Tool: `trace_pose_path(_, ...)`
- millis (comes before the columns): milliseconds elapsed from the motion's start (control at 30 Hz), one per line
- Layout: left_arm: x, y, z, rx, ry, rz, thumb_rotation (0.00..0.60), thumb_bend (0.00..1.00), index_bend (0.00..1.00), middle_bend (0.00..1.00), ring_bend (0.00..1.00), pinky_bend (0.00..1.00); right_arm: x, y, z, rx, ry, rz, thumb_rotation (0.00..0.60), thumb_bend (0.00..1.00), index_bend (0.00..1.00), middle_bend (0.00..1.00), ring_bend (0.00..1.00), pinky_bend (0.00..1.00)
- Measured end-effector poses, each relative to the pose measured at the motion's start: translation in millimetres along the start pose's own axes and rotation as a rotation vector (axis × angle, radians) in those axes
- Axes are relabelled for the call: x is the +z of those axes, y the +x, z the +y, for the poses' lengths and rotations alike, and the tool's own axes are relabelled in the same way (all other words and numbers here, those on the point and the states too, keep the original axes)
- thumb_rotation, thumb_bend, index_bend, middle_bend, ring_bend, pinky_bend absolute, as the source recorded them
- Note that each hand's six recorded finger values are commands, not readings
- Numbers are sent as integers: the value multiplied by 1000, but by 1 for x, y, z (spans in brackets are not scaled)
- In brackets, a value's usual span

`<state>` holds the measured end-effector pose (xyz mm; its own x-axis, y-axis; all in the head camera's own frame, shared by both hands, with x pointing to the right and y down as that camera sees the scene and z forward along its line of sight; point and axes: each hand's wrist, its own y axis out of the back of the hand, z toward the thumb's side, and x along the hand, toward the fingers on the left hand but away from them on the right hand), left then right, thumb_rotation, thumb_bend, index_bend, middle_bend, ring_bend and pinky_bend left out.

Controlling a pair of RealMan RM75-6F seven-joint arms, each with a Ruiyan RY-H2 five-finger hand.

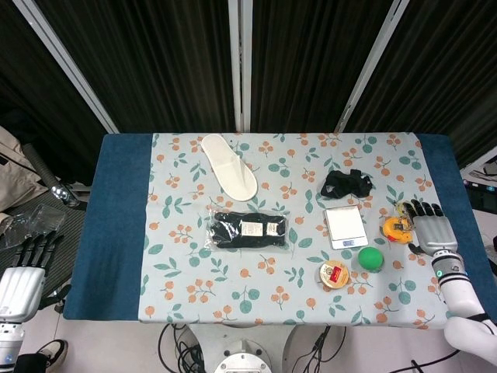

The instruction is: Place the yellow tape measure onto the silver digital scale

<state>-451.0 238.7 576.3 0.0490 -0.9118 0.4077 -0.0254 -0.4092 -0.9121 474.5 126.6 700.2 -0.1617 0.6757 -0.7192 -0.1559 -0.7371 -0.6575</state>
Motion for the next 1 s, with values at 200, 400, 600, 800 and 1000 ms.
trace_pose_path(200, 1, 1, 1, -1, -1, -6, 600, 166, 36, 0, 0, 0, 14, -11, -8, 67, 3, 11, 600, 165, 0, 0, 0, 0)
trace_pose_path(400, 0, 0, 0, -6, -2, -4, 600, 166, 36, 0, 0, 0, 23, -19, -13, 106, 19, 15, 600, 187, 0, 0, 0, 89)
trace_pose_path(600, -1, 0, -1, -11, -4, 0, 600, 166, 36, 0, 0, 0, 25, -22, -16, 108, 22, 12, 600, 232, 10, 81, 69, 277)
trace_pose_path(800, -1, 0, -2, -14, -6, -3, 600, 165, 36, 0, 0, 0, 26, -22, -15, 83, 11, 15, 600, 270, 343, 332, 290, 430)
trace_pose_path(1000, -2, -1, -2, -14, -9, -3, 600, 166, 36, 0, 0, 0, 23, -19, -10, 43, -6, 19, 600, 298, 528, 447, 385, 466)
